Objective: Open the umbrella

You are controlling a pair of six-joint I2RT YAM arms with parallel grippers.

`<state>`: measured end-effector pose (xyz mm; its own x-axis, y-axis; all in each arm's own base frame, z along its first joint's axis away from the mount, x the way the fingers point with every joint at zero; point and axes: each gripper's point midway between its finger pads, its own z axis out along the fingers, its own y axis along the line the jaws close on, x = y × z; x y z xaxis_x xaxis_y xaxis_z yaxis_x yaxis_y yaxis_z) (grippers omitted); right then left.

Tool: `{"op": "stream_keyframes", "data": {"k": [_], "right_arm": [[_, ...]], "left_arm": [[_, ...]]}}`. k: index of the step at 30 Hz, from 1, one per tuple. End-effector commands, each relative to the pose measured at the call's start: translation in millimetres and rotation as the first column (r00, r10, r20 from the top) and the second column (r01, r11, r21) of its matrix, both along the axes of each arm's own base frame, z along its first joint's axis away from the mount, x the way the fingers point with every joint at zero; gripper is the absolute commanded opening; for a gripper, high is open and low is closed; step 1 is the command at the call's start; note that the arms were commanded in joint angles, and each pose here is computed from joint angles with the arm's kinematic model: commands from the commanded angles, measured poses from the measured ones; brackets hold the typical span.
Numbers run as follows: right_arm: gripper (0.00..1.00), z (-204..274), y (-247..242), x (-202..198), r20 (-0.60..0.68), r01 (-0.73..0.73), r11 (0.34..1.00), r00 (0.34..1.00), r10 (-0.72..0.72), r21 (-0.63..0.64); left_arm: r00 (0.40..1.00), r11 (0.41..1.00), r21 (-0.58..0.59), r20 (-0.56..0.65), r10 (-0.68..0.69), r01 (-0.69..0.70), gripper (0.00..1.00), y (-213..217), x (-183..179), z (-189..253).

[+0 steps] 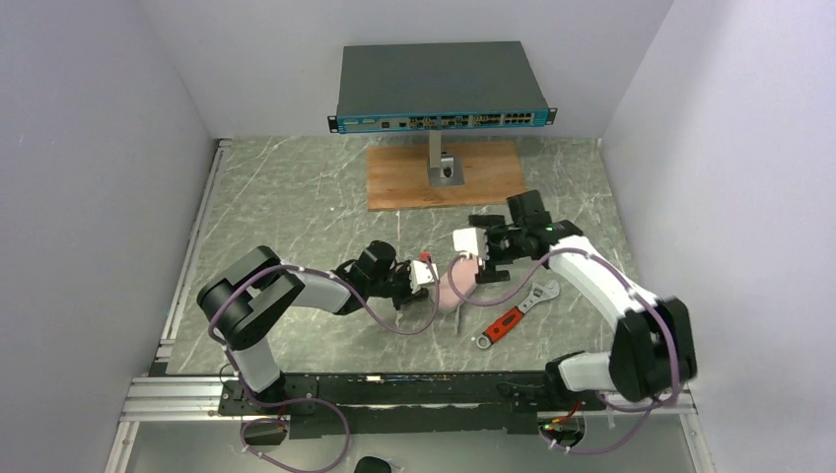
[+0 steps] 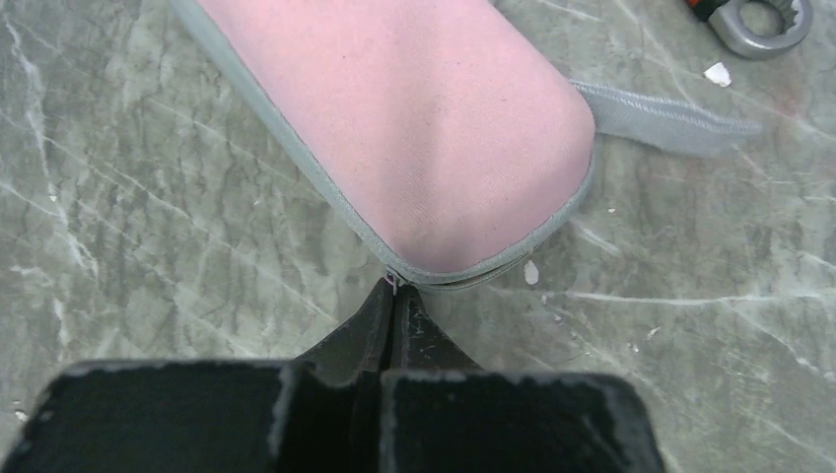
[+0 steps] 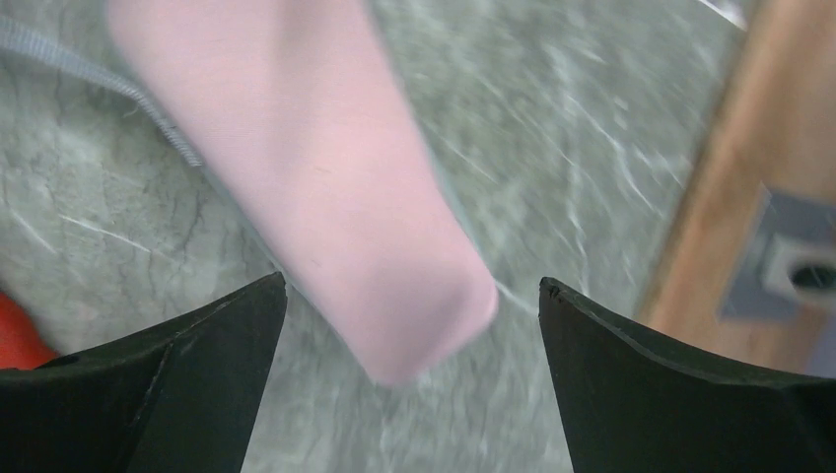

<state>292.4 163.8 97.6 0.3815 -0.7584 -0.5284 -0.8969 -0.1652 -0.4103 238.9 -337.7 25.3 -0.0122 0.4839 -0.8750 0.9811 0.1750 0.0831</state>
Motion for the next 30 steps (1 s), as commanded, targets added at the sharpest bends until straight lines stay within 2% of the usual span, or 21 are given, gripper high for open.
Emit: {"op": "stream_keyframes", "data": {"k": [1,3,5,6,8,10,12,13,20,24,27,30], "right_arm": [[1.0,41.6,-15.8,-3.5,-0.164,0.427,0.891,0.9,-0.403,0.153],[1.0,46.8,-26.2,-11.2,-0.268,0.559,0.818,0.816,-0.512,0.136],[0.99,47.6,-35.2,-15.5,-0.37,0.687,0.721,0.695,-0.617,0.089],[0.98,47.4,-40.3,-15.3,-0.417,0.75,0.66,0.617,-0.667,0.053],[0.97,47.1,-52.9,-10.3,-0.515,0.868,0.496,0.414,-0.751,-0.027],[0.95,48.2,-63.1,-2.5,-0.608,0.935,0.342,0.216,-0.764,-0.097],[0.93,42.4,-66.3,1.7,-0.685,0.952,0.25,0.063,-0.726,-0.177],[0.91,40.4,-63.1,1.4,-0.717,0.95,0.237,0.019,-0.697,-0.204],[0.83,23.9,-21.5,-0.7,-0.857,0.924,0.251,-0.133,-0.497,-0.289],[0.77,12.5,-3.9,-5.1,-0.862,0.905,0.305,-0.116,-0.493,-0.296],[0.67,-2.6,0.8,-10.9,-0.846,0.883,0.35,-0.091,-0.526,-0.313],[0.56,-17.8,-1.5,-12.5,-0.823,0.867,0.366,-0.082,-0.562,-0.337]], "left_arm": [[0.998,0.996,-0.086,0.055,-0.03,0.034,0.0,-17.7,-1.2,26.7],[0.998,0.995,-0.092,0.052,-0.033,0.038,0.0,-22.6,-2.6,27.3],[0.998,0.994,-0.098,0.046,-0.039,0.043,0.0,-27.3,-3.7,27.6],[0.998,0.994,-0.099,0.046,-0.043,0.047,0.0,-30.4,-5.5,27.7],[0.998,0.993,-0.105,0.046,-0.042,0.047,0.0,-34.6,-5.8,28.8],[0.998,0.993,-0.11,0.042,-0.042,0.046,0.0,-39.6,-5.9,30.8],[0.998,0.992,-0.115,0.037,-0.045,0.049,0.0,-43.3,-7.3,30.8],[0.998,0.992,-0.117,0.035,-0.048,0.051,0.0,-45.4,-8.0,31.0],[0.997,0.989,-0.133,0.037,-0.066,0.07,0.0,-63.6,-14.6,36.9],[0.998,0.99,-0.133,0.029,-0.054,0.057,0.0,-72.1,-13.5,34.9],[0.999,0.99,-0.134,0.028,-0.038,0.042,0.0,-74.9,-10.8,34.4],[0.999,0.991,-0.128,0.033,-0.021,0.025,0.0,-71.6,-8.9,32.4]]}}
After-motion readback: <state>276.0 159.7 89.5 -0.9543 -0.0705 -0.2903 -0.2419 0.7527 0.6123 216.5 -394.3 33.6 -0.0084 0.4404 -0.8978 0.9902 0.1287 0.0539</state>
